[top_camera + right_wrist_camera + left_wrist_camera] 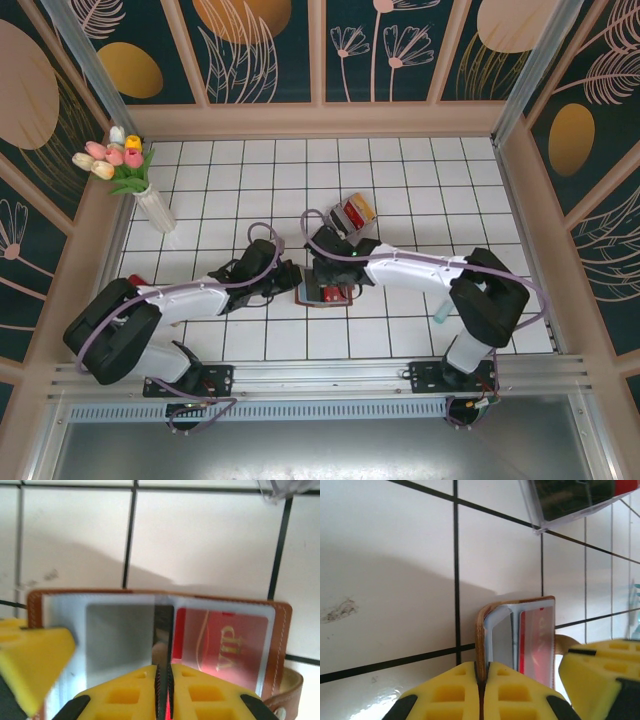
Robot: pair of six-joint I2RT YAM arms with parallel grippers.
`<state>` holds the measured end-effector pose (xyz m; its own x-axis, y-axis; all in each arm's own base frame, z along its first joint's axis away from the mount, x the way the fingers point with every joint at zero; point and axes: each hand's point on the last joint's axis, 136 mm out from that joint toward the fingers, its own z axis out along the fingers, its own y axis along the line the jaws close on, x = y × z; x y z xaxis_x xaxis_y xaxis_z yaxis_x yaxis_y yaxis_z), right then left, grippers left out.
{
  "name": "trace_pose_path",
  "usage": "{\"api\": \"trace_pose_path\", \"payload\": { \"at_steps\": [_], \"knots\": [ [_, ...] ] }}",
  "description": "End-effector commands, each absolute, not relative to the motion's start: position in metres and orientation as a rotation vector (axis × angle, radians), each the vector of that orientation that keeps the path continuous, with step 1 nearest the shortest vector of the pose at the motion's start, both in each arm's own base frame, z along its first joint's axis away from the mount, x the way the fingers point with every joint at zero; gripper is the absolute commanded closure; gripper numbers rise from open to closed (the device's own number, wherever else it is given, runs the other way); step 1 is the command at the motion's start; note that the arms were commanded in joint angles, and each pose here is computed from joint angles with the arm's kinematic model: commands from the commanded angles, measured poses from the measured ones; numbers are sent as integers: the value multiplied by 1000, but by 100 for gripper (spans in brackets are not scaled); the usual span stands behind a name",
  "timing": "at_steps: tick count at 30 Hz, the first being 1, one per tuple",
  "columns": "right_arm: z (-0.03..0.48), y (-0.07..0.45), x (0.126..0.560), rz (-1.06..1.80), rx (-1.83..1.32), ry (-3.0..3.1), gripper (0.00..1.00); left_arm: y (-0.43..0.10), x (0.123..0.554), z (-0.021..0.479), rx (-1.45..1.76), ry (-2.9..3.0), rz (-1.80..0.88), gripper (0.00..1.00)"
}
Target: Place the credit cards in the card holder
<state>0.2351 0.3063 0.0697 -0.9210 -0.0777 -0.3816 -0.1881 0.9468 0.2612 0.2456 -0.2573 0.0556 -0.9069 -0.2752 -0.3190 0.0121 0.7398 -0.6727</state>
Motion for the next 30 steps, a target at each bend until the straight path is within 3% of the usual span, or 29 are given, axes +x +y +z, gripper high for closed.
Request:
{"api": "trace_pose_path", "payload": {
  "at_steps": [1,14,19,24,30],
  "knots": [
    [74,310,243,532,-146,2716,84,-269,249,84,-128,2459,-1084,100],
    [41,314,240,687,-96,2796,89,-288,240,99,-62,2424,-1263,79],
    [35,311,239,700,-74,2808,90,-287,237,88,-66,2464,-1253,83],
    [42,310,242,713,-52,2786,90,-285,237,77,-98,2502,-1223,99],
    [69,307,248,740,-35,2710,81,-283,242,85,-134,2459,-1230,100]
  ]
}}
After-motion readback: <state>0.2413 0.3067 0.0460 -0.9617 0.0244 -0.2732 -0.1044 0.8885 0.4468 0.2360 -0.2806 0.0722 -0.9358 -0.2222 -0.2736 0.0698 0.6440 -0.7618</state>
